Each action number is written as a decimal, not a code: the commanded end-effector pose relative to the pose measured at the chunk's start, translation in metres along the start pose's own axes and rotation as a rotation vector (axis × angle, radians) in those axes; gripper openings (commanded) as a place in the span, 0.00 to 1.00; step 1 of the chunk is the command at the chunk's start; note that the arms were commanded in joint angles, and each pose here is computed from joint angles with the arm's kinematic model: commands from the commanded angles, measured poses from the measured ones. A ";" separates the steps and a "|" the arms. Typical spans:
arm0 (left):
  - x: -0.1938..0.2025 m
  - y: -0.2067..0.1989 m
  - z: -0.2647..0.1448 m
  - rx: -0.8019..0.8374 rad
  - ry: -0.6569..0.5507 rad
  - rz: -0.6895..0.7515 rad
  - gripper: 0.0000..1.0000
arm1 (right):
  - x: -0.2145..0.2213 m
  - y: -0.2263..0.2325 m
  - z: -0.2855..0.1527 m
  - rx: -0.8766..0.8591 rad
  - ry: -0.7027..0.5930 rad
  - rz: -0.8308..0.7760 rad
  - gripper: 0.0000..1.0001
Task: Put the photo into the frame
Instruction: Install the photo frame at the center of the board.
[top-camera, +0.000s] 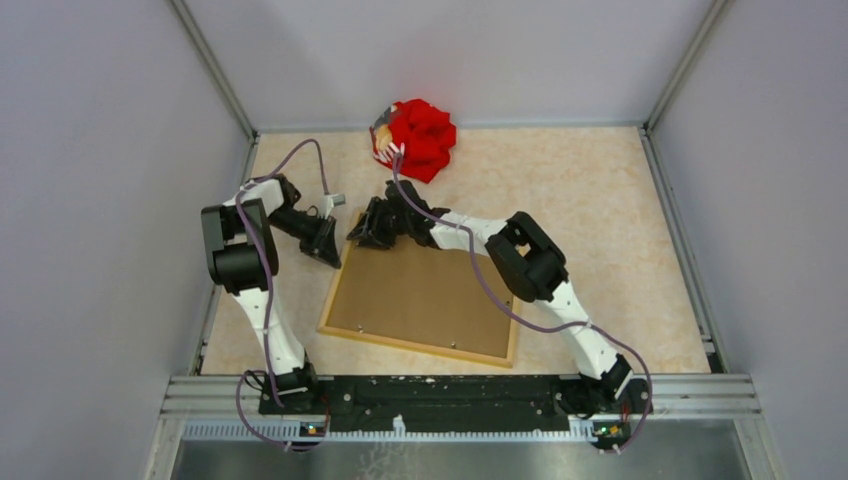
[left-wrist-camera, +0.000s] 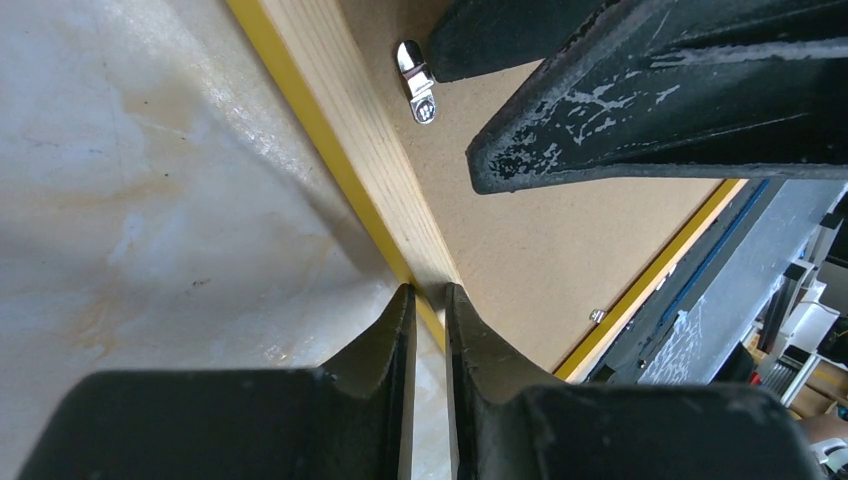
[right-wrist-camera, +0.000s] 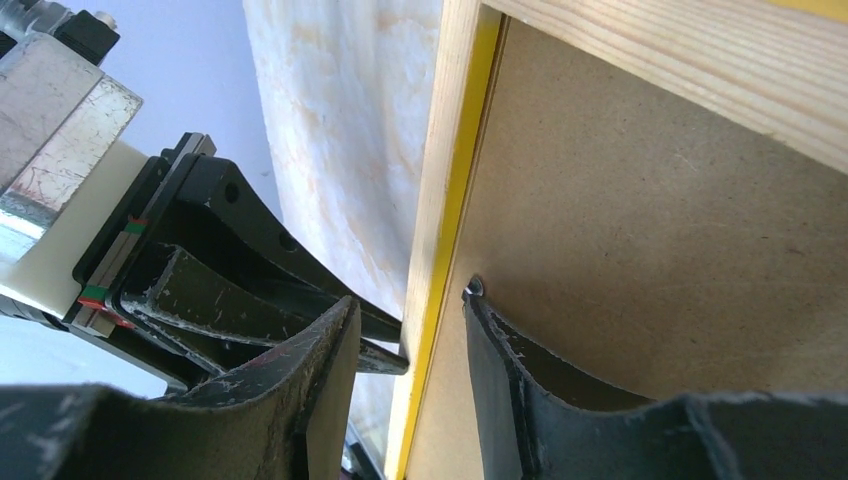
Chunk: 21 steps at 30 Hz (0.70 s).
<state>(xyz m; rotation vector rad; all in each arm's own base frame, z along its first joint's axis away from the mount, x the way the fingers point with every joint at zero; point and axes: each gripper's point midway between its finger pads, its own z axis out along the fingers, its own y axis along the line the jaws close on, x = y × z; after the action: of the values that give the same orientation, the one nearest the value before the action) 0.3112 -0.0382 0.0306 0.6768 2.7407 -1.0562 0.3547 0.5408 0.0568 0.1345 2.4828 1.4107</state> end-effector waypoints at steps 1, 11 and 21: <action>0.002 0.007 0.013 -0.007 0.008 0.059 0.19 | 0.002 0.013 0.008 -0.033 0.003 -0.022 0.44; 0.000 0.007 0.011 -0.008 0.005 0.063 0.18 | 0.006 0.011 0.013 -0.043 0.020 -0.017 0.43; -0.001 0.001 0.007 0.002 0.001 0.074 0.18 | 0.009 0.020 0.015 -0.075 0.042 -0.031 0.43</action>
<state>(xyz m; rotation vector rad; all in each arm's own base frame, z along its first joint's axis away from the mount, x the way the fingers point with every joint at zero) 0.3111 -0.0384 0.0308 0.6781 2.7385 -1.0587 0.3569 0.5505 0.0547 0.1137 2.4752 1.4567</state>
